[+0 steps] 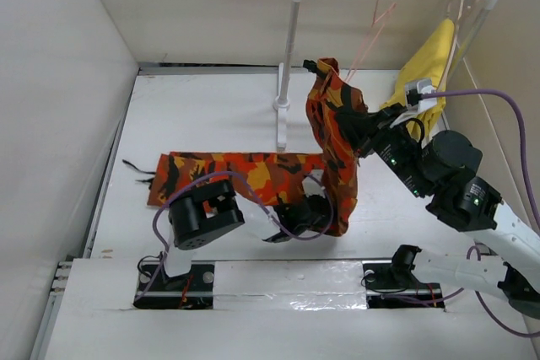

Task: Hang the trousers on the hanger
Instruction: Fold the trousers at the center of the board.

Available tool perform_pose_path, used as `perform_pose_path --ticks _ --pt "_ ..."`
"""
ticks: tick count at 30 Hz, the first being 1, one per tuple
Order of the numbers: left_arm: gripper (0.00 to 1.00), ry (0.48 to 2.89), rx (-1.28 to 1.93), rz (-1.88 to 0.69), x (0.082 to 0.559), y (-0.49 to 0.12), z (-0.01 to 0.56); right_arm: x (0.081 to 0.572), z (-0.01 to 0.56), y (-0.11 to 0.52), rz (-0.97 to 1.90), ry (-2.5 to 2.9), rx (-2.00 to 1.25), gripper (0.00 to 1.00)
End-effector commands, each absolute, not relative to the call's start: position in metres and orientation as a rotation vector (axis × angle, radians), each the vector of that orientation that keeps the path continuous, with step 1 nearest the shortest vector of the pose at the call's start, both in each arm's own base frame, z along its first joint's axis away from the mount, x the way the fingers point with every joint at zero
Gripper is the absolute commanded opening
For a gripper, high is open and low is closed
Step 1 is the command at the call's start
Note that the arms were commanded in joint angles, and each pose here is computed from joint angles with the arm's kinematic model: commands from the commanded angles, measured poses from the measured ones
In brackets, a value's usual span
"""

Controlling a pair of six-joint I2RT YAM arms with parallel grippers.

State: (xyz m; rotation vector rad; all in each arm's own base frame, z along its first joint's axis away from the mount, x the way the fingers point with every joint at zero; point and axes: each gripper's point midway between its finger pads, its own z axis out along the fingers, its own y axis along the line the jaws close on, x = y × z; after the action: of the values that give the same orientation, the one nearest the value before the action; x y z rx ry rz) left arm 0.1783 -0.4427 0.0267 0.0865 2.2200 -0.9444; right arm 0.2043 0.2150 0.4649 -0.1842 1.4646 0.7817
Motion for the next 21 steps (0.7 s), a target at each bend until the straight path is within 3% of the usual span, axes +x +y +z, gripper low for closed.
perform_pose_path --ticks 1,3,6,7,11,12,16,21 --pt "0.00 2.244 0.244 -0.989 0.151 -0.472 0.039 0.192 0.558 0.187 0.870 1.233 -0.053 0.00" --pt "0.00 2.204 0.230 -1.021 0.151 -0.466 0.060 0.200 0.548 0.201 0.842 1.276 -0.086 0.00" --pt "0.18 2.157 0.149 -1.007 0.166 -0.428 0.084 0.209 0.540 0.212 0.819 1.296 -0.089 0.00" --pt "0.28 2.145 0.119 -0.981 0.173 -0.413 0.088 0.216 0.533 0.219 0.797 1.314 -0.094 0.00" --pt "0.39 2.074 -0.045 -0.875 0.196 -0.327 0.118 0.233 0.520 0.240 0.745 1.351 -0.110 0.00" --pt "0.39 1.980 -0.120 -0.918 0.205 -0.307 0.156 0.237 0.519 0.243 0.738 1.352 -0.110 0.00" --pt "0.43 1.865 -0.275 -0.835 0.218 -0.231 0.204 0.250 0.511 0.270 0.743 1.370 -0.152 0.00" --pt "0.42 1.593 -0.369 -0.951 0.202 -0.167 0.299 0.259 0.491 0.332 0.779 1.413 -0.236 0.00"
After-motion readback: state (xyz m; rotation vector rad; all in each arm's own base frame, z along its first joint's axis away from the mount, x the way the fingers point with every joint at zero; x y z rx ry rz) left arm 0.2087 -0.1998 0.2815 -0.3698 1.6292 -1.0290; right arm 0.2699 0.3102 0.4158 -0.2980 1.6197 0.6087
